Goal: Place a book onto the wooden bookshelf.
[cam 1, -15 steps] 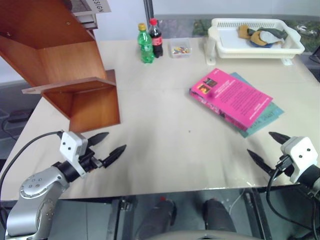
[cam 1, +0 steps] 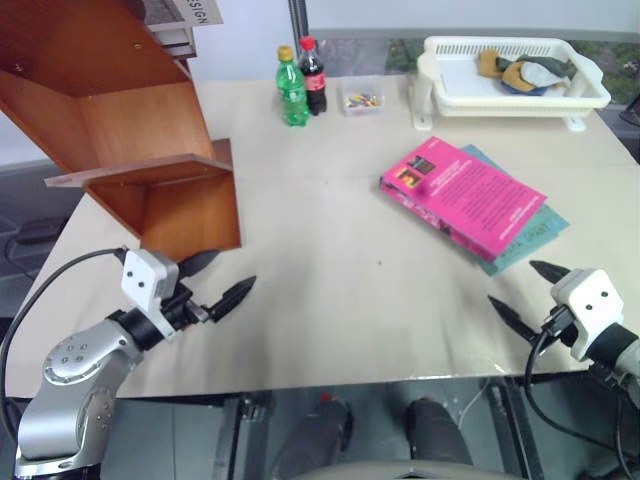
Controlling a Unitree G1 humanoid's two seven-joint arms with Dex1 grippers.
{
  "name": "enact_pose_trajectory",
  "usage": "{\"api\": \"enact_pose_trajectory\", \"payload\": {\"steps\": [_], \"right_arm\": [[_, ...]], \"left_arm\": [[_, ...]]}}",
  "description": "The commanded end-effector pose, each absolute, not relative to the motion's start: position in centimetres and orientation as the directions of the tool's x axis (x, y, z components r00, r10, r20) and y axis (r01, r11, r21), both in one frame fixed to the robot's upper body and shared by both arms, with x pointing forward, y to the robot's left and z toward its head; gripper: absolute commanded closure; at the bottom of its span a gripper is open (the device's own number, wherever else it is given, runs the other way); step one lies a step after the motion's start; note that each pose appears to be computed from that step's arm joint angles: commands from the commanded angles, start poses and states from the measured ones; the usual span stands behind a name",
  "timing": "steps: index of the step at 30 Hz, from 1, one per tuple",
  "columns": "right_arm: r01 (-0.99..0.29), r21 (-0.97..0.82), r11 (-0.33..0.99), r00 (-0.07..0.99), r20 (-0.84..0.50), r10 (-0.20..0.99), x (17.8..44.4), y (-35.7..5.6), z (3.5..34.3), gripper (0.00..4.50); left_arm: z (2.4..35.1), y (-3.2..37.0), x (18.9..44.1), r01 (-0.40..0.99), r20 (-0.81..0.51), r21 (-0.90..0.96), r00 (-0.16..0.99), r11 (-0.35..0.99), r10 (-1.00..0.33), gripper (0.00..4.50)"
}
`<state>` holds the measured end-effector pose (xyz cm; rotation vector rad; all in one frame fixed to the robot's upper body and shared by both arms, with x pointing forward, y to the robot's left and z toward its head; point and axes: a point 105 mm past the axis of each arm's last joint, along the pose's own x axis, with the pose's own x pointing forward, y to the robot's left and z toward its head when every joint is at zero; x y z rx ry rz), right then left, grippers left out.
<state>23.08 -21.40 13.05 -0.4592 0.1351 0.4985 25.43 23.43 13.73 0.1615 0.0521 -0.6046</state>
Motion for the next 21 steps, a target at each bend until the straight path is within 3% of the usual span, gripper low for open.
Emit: {"api": "enact_pose_trajectory", "payload": {"steps": [1,13,19,21], "right_arm": [[-0.465,-0.449,0.763,0.885,-0.197,0.423,23.1,-20.9,14.2,0.0],[-0.455,-0.478,0.751,0.888,-0.188,0.419,23.6,-20.3,14.4,0.0],[-0.38,-0.369,0.848,0.924,-0.185,0.334,24.7,-21.4,14.1,0.0],[-0.364,-0.328,0.872,0.928,-0.212,0.308,24.8,-22.1,13.7,0.54]], "left_arm": [[14.4,22.8,25.4,0.601,-0.086,0.164,0.799,0.782,-0.595,0.1],[14.7,22.0,26.4,0.626,-0.096,0.167,0.779,0.761,-0.62,0.1],[14.8,21.1,26.7,0.641,-0.093,0.175,0.766,0.747,-0.636,0.1],[15.0,20.8,26.8,0.644,-0.087,0.176,0.763,0.744,-0.64,0.0]]}}
